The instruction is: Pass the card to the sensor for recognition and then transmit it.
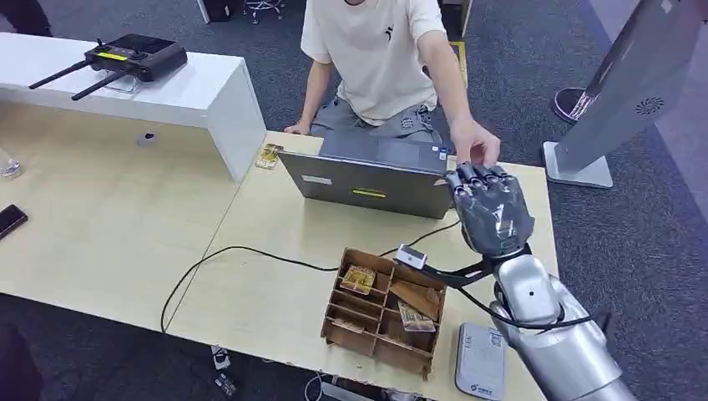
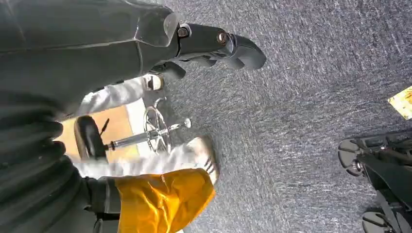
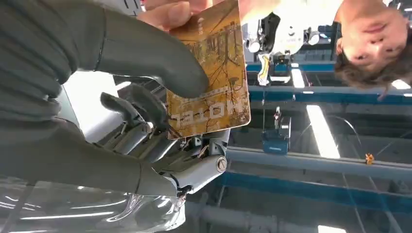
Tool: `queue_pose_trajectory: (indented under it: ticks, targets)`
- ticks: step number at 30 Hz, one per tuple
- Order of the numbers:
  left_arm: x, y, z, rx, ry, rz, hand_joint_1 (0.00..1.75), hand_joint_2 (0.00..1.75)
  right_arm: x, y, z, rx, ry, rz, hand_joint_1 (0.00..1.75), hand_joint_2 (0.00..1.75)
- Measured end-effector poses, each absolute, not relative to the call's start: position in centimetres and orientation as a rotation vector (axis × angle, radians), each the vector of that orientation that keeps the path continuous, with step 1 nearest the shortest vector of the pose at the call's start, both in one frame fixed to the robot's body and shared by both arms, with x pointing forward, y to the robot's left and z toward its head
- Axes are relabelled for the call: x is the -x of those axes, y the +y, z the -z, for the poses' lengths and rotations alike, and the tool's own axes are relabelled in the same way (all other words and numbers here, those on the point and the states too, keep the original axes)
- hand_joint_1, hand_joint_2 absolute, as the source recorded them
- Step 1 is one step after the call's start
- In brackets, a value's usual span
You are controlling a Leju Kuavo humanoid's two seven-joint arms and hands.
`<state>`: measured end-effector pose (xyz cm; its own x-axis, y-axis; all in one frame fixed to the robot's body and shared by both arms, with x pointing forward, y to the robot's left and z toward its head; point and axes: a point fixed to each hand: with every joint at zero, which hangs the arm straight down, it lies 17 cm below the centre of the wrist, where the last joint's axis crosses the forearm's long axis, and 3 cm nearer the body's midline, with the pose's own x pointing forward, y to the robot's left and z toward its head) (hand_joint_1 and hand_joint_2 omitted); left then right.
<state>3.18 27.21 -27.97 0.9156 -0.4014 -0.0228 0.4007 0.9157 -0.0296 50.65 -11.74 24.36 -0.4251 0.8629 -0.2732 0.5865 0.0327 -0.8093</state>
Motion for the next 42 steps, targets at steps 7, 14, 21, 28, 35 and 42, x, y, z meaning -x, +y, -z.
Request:
queue_pose_trajectory:
  ticks: [7, 14, 21, 28, 35, 42]
  targets:
    - [-3.2, 27.2, 28.0, 0.024, 0.025, 0.408, 0.0, 1.75, -50.4, -11.9, -23.6, 1.424, -2.025, -1.278, 1.75, 1.75]
    - [-3.3, 27.2, 28.0, 0.02, 0.015, 0.401, 0.0, 1.75, -49.8, -12.8, -23.8, 1.3, -2.054, -1.097, 1.75, 1.75]
    - [-3.3, 27.2, 28.0, 0.02, 0.009, 0.395, 0.0, 1.75, -49.0, -13.1, -23.7, 1.225, -2.065, -1.002, 1.75, 1.75]
    - [-2.7, 26.5, 28.1, 0.033, -0.004, 0.288, 0.0, 1.75, -42.8, -17.8, -26.3, 0.692, -2.174, -0.227, 1.75, 1.75]
    - [-2.1, 26.7, 28.1, 0.053, 0.002, 0.171, 0.0, 1.75, -40.7, -18.3, -24.6, 0.416, -2.118, 0.006, 1.75, 1.75]
    - [-1.6, 26.2, 28.1, 0.06, 0.011, 0.093, 0.0, 1.75, -38.2, -18.3, -18.8, 0.292, -1.949, -0.013, 1.75, 1.75]
